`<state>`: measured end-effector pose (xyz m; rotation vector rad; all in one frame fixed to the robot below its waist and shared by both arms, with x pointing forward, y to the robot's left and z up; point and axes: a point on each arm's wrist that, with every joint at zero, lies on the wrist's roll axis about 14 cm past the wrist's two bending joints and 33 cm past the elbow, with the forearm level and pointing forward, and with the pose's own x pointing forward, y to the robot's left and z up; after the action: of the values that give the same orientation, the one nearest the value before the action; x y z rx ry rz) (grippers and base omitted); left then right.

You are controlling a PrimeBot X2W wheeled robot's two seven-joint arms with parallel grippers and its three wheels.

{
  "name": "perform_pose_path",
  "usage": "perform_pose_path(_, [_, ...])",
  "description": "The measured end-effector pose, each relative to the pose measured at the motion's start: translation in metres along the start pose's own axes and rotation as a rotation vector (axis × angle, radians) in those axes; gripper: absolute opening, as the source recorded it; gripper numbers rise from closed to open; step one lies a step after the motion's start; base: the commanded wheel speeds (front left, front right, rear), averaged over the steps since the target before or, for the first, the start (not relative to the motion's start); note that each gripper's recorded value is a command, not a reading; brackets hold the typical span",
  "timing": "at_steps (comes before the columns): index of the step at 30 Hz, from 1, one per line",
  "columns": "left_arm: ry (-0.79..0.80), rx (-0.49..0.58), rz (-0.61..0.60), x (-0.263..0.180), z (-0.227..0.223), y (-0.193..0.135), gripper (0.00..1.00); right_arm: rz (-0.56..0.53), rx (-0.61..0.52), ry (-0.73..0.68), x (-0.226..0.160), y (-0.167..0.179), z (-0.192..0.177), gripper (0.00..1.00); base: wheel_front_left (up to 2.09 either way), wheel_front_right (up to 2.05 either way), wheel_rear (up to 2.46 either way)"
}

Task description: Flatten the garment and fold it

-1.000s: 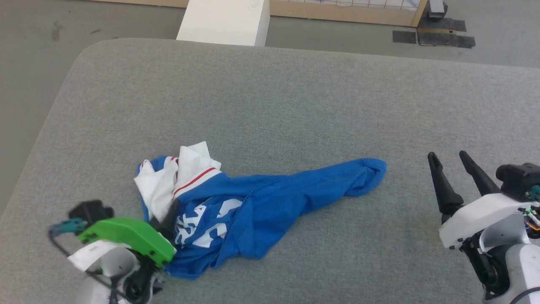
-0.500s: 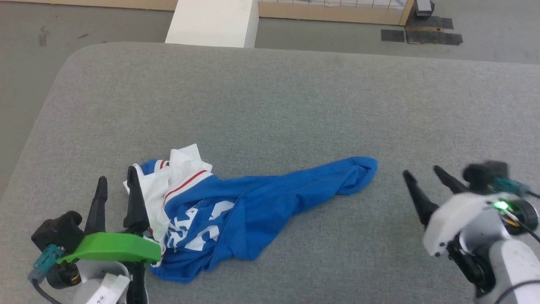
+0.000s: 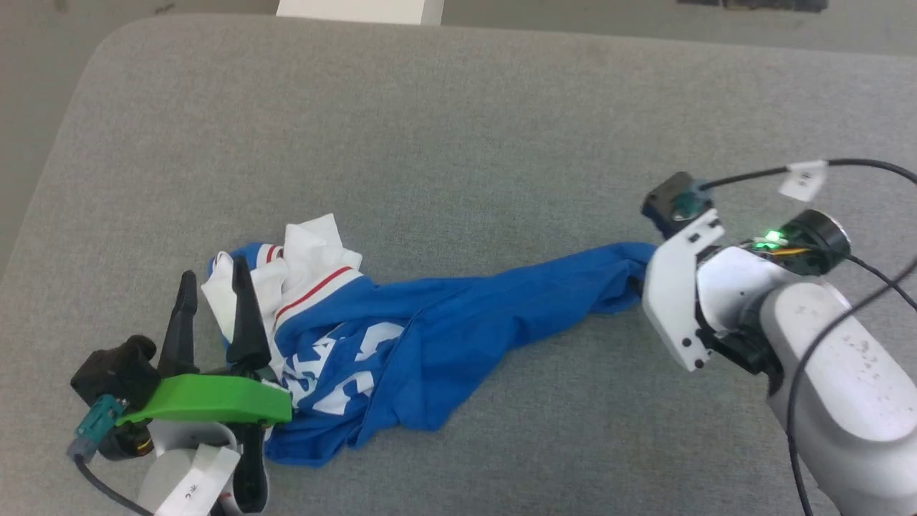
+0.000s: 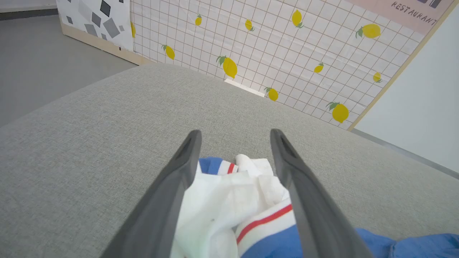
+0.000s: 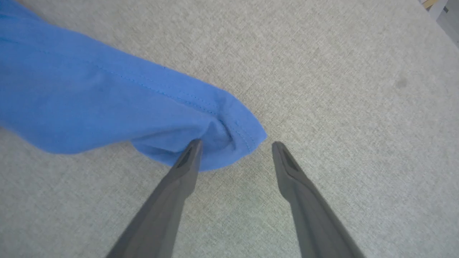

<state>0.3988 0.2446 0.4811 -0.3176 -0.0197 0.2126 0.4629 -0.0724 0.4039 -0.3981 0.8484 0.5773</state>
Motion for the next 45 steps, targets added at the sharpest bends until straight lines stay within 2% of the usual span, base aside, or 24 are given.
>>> perform_pose_path(5, [0.025,-0.007,0.009,0.004,-0.012,0.0,1.0,0.062,-0.071,0.091,0.02,0.019,-0.012,1.0,0.0,0.0,0.0])
perform_pose_path(11, [0.047,-0.005,0.018,0.007,-0.021,0.004,1.0,0.119,-0.125,0.112,0.031,0.029,-0.01,1.0,0.0,0.0,0.0])
perform_pose_path(12, [0.049,-0.005,0.019,0.007,-0.022,0.004,1.0,0.126,-0.122,0.111,0.031,0.03,-0.009,0.33,0.0,0.0,0.0])
perform_pose_path(13, [0.051,-0.005,0.02,0.006,-0.023,0.004,1.0,0.134,-0.115,0.103,0.03,0.03,-0.008,0.0,0.0,0.0,0.0])
perform_pose_path(19, [0.043,-0.011,0.006,0.006,-0.02,0.0,1.0,0.137,-0.057,0.01,0.022,0.024,0.005,0.0,0.0,0.0,0.0])
perform_pose_path(23, [0.026,-0.014,-0.009,0.005,-0.014,-0.005,1.0,0.065,0.019,-0.106,0.006,-0.006,0.025,0.0,0.0,0.0,0.0])
perform_pose_path(24, [0.015,-0.014,-0.019,0.005,-0.009,-0.007,1.0,0.024,0.067,-0.156,-0.006,-0.022,0.03,0.0,0.0,0.0,0.0])
perform_pose_path(29, [0.01,-0.018,-0.048,0.001,-0.004,-0.015,1.0,-0.083,0.196,-0.222,-0.037,-0.059,0.015,0.0,0.0,0.0,0.0])
perform_pose_path(33, [0.015,-0.023,-0.084,0.0,-0.003,-0.026,1.0,-0.208,0.314,-0.233,-0.068,-0.092,-0.023,0.0,0.0,0.0,0.0])
perform_pose_path(34, [0.013,-0.03,-0.113,0.002,-0.001,-0.036,1.0,-0.291,0.415,-0.215,-0.09,-0.109,-0.06,0.0,0.0,0.0,0.0])
perform_pose_path(36, [0.014,-0.033,-0.129,0.003,-0.001,-0.042,1.0,-0.338,0.481,-0.188,-0.101,-0.113,-0.088,0.0,0.0,0.0,0.0])
perform_pose_path(40, [0.019,-0.042,-0.154,0.005,-0.002,-0.051,1.0,-0.379,0.612,-0.086,-0.113,-0.101,-0.147,0.0,0.0,0.0,0.0])
perform_pose_path(45, [0.03,-0.045,-0.161,0.006,-0.006,-0.054,1.0,-0.304,0.734,0.059,-0.104,-0.055,-0.194,0.0,0.0,0.0,0.0])
